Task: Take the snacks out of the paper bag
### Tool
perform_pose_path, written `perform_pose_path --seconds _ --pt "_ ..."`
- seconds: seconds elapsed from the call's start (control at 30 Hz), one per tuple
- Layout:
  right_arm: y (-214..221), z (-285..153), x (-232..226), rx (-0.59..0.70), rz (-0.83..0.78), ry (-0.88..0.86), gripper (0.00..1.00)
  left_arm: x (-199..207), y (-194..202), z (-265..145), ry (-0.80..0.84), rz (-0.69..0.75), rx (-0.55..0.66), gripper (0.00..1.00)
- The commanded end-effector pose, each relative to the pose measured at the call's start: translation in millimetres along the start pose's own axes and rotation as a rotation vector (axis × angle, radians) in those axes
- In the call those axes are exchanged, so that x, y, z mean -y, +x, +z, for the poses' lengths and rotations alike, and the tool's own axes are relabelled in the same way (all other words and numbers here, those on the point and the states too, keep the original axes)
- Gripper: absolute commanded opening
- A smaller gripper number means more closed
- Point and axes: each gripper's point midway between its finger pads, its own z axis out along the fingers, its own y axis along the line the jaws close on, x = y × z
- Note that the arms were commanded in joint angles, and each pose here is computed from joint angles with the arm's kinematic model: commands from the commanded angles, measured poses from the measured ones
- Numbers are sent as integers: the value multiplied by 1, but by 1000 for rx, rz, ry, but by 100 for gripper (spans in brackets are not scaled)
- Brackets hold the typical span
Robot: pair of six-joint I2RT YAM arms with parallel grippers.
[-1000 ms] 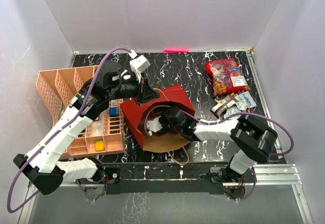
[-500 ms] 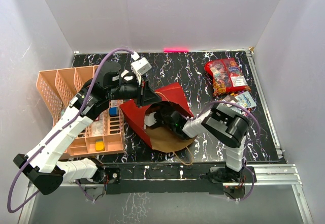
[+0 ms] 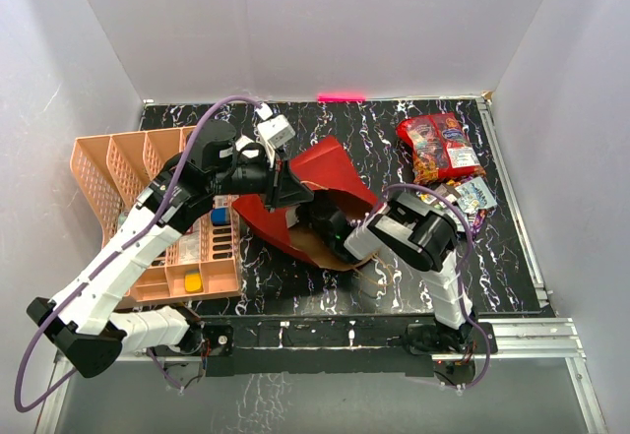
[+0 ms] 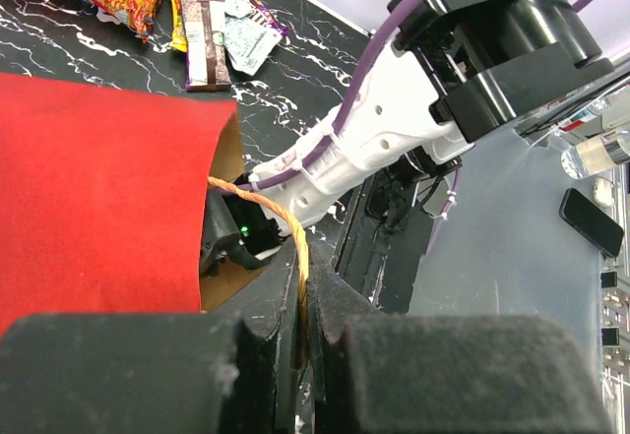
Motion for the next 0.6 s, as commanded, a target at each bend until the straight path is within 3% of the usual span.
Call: perform_pose_path --seconds 0.0,0.27,0.57 --pt "-6 14 43 20 9 137 51 28 -9 -15 84 57 44 0" --pt "-14 3 66 70 19 188 30 15 -8 -15 5 58 47 0" --pt "-14 -18 91 76 35 238 15 -5 -8 -17 -108 61 63 0"
